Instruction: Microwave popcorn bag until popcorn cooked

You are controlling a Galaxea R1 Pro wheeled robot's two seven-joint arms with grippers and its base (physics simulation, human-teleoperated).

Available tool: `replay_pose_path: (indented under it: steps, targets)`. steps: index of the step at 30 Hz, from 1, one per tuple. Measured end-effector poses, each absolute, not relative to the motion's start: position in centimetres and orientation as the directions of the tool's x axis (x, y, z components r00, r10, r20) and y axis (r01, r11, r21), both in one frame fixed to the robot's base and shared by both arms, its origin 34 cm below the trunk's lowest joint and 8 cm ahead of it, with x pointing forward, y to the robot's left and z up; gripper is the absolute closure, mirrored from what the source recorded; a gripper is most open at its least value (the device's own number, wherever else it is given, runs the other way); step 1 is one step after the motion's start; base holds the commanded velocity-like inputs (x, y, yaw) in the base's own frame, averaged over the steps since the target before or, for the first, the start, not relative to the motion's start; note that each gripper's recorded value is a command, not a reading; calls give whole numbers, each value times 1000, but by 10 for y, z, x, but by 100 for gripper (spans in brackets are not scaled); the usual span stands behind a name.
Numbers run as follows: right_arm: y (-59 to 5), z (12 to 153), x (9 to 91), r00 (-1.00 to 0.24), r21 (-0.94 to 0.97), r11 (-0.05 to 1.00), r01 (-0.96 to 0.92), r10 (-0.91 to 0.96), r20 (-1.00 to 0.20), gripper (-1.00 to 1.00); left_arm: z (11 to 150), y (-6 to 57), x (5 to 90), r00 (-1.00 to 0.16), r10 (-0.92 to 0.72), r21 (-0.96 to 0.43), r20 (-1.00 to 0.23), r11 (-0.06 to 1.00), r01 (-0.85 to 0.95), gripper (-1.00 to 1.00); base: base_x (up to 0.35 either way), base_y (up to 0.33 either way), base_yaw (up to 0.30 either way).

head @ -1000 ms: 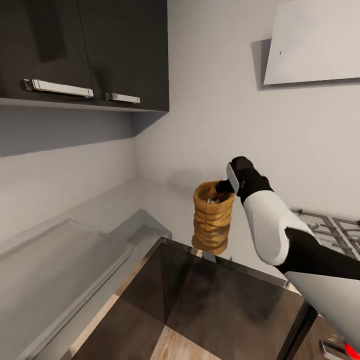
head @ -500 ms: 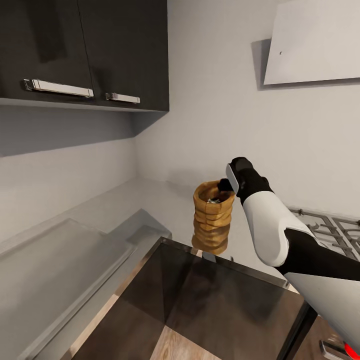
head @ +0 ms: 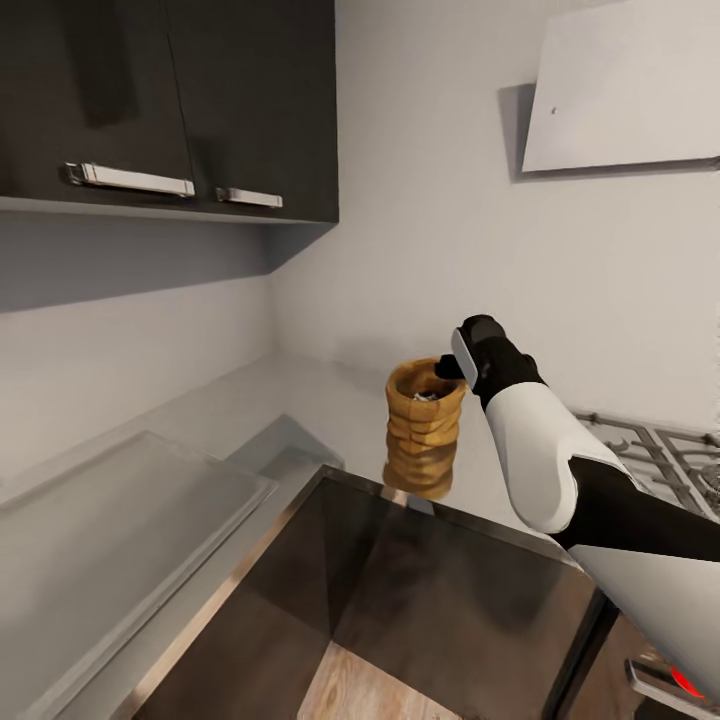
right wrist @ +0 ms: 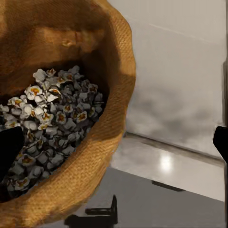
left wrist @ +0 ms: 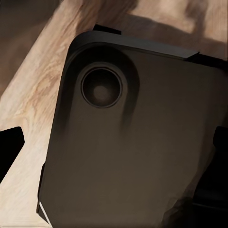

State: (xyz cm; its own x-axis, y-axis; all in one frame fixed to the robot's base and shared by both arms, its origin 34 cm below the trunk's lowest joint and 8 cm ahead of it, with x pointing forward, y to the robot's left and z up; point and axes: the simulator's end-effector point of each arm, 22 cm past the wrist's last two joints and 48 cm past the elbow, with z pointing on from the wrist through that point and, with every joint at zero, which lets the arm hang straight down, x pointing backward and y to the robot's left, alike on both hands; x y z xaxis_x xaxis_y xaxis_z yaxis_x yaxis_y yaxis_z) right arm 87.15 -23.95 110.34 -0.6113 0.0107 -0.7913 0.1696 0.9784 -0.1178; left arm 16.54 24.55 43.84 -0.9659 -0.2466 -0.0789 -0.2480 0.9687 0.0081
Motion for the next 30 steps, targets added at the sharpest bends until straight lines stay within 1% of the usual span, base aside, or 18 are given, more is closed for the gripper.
replay_pose_path:
  steps: [4, 9, 12, 17, 24, 30]
  targets:
    - [-239, 1104, 871, -610, -117, 979, 169, 11, -792, -100, 438, 246, 165, -966, -247, 8, -79, 969, -248, -100, -150, 0, 0]
    - [-232, 1113, 880, -555, -62, 984, 169, 43, -831, -100, 439, 246, 165, -966, -247, 8, -80, 969, -248, -100, -12, 0, 0]
    - [-226, 1107, 882, -555, -44, 986, 158, 52, -830, -100, 438, 246, 165, -966, -247, 8, -79, 969, -248, -100, -1, 0, 0]
    - [-219, 1112, 889, -513, 3, 988, 156, 84, -854, -100, 439, 246, 165, -966, -247, 9, -80, 969, -249, -100, 0, 0, 0]
    - [-219, 1111, 888, -517, 5, 988, 154, 85, -852, -100, 439, 245, 165, -966, -246, 7, -80, 969, -248, -100, 77, 24, 0]
    - [-226, 1103, 887, -532, -12, 985, 172, 83, -843, -100, 438, 246, 165, -966, -246, 8, -79, 969, -248, -100, 11, 4, 0]
